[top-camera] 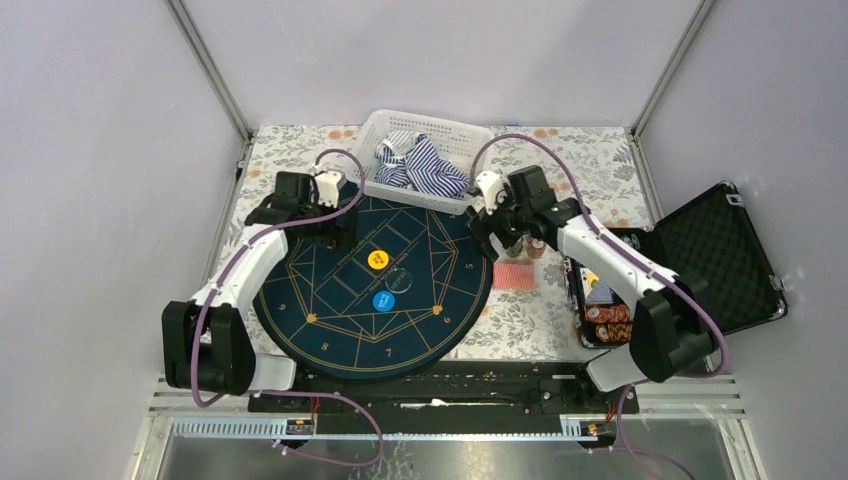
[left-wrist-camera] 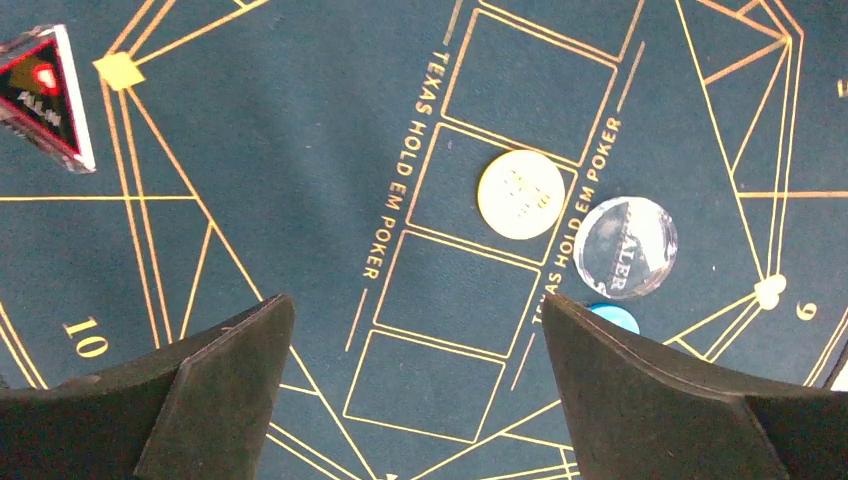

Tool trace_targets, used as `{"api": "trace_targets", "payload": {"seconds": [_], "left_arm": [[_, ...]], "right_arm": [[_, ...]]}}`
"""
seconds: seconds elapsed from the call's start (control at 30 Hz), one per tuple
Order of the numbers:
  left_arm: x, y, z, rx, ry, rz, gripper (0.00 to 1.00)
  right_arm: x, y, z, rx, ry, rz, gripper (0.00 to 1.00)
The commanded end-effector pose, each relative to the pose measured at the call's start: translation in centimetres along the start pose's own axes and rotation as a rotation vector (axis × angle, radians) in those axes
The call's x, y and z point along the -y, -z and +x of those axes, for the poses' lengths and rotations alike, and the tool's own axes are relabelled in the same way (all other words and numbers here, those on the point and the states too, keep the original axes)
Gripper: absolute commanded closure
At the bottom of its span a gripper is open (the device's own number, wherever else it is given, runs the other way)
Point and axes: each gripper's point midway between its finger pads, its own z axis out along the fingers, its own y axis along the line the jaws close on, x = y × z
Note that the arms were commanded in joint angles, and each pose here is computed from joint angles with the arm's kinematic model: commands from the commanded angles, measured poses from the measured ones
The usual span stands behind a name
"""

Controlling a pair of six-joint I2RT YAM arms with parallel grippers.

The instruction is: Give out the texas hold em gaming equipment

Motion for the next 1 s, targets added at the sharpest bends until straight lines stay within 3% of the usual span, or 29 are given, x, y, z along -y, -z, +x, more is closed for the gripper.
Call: {"api": "trace_targets", "payload": {"seconds": [0.0,0.13,0.3,0.47,0.67,0.83,0.97], "left_arm": [[-2.6,1.0,-5.4,0.143,0.081,-0.033,0.01],[-6.9,2.5,-10.5,0.256,0.22,-0.061,0.01],[-10.7,2.7,-15.5,0.362,0.269,-0.154,0.01],[-13.4,1.4,-19.0,0.413,0.315,-0.213,0.01],[-15.6,-1.4,-20.1,0.405,0.345,-0.256,0.01],[-17.9,-4.4,-20.3,0.381,0.342,-0.331,0.01],[-18.2,-6.8,-21.4,0.37,0.329,-0.344,0.01]], "right_arm": [[-1.1,-1.7,-3.7,0.042,0.11,-0.004,0.0],[-4.2,-4.7,-6.6,0.054,0.175,-0.06,0.0],[-6.9,-9.1,-9.8,0.106,0.167,-0.11,0.0],[-4.9,-13.7,-12.2,0.125,0.158,-0.036,0.0],[-1.8,-16.9,-13.6,0.14,0.17,0.087,0.0],[3.2,-17.1,-14.6,0.165,0.076,0.199,0.0],[2.5,-15.8,-14.8,0.178,0.062,0.081,0.0]]}}
